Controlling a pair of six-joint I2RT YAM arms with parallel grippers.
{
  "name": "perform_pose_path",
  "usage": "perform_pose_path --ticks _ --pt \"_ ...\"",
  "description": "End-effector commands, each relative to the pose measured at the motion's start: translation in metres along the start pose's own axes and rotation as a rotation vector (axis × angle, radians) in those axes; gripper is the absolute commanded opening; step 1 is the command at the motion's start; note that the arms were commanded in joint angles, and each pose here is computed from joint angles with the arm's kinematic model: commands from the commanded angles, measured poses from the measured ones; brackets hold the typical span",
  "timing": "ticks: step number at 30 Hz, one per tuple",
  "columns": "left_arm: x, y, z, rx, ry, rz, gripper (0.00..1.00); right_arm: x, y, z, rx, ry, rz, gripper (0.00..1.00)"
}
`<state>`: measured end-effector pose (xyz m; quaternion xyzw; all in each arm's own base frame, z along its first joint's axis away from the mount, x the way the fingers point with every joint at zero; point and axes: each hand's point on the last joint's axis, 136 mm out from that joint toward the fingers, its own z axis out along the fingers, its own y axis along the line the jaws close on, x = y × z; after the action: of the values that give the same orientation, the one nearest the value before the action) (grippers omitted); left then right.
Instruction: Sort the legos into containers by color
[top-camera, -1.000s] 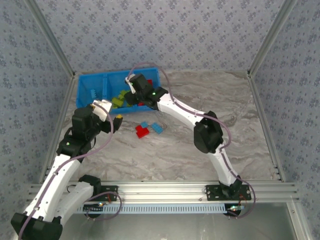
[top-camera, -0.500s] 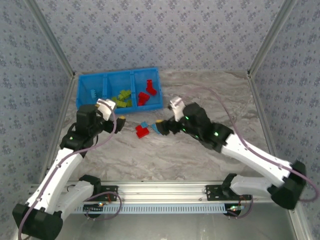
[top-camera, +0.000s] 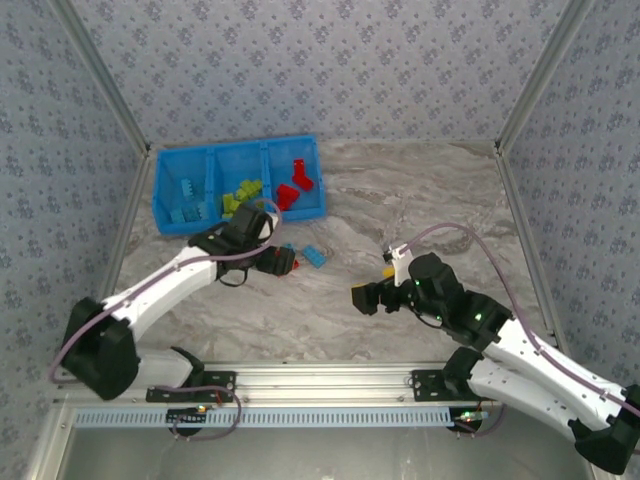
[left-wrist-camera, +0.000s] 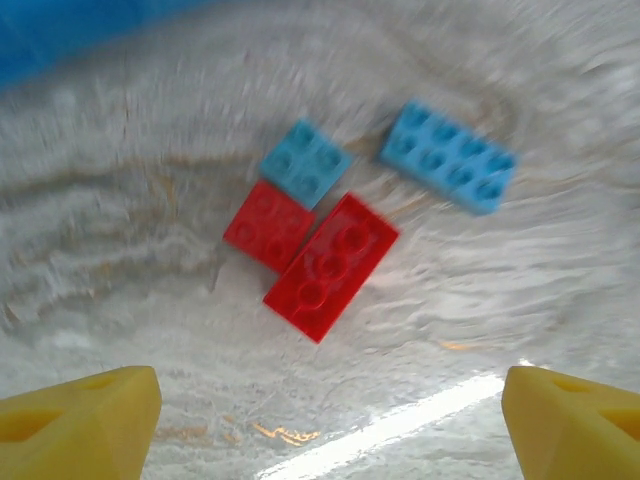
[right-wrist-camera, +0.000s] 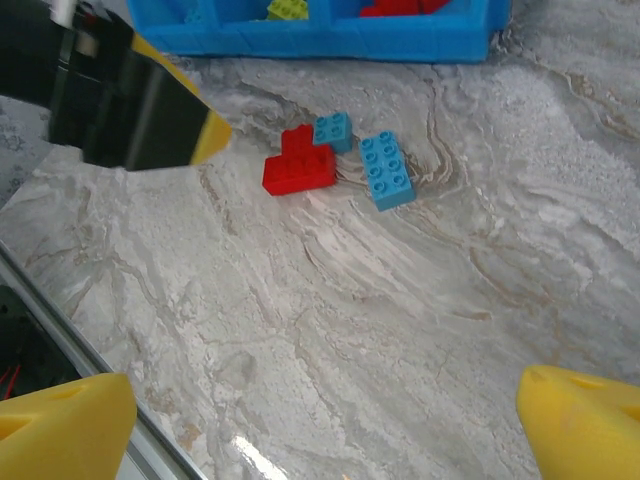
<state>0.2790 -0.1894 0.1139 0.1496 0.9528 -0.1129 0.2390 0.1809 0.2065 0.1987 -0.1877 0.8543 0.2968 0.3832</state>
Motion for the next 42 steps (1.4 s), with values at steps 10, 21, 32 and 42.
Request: perform_pose_path --ticks 10,21,32,42 --pt "0.006 0.004 0.081 -0.067 0.121 -0.006 0.66 -0.001 -0.002 0.008 -0.013 0.009 0.059 1.0" --pt "0.012 -0.011 0.106 -0.02 0.144 0.084 0.51 0.005 -0.009 0.009 0.007 0.013 0.091 1.0" --pt "0.012 -0.042 0.098 0.055 0.138 0.201 0.33 0.006 -0.009 0.014 0.0 0.023 0.103 1.0" --pt "-0.025 -0.064 0.05 0.117 -0.04 0.166 0.29 0.01 -0.012 0.011 0.004 0.017 0.117 1.0"
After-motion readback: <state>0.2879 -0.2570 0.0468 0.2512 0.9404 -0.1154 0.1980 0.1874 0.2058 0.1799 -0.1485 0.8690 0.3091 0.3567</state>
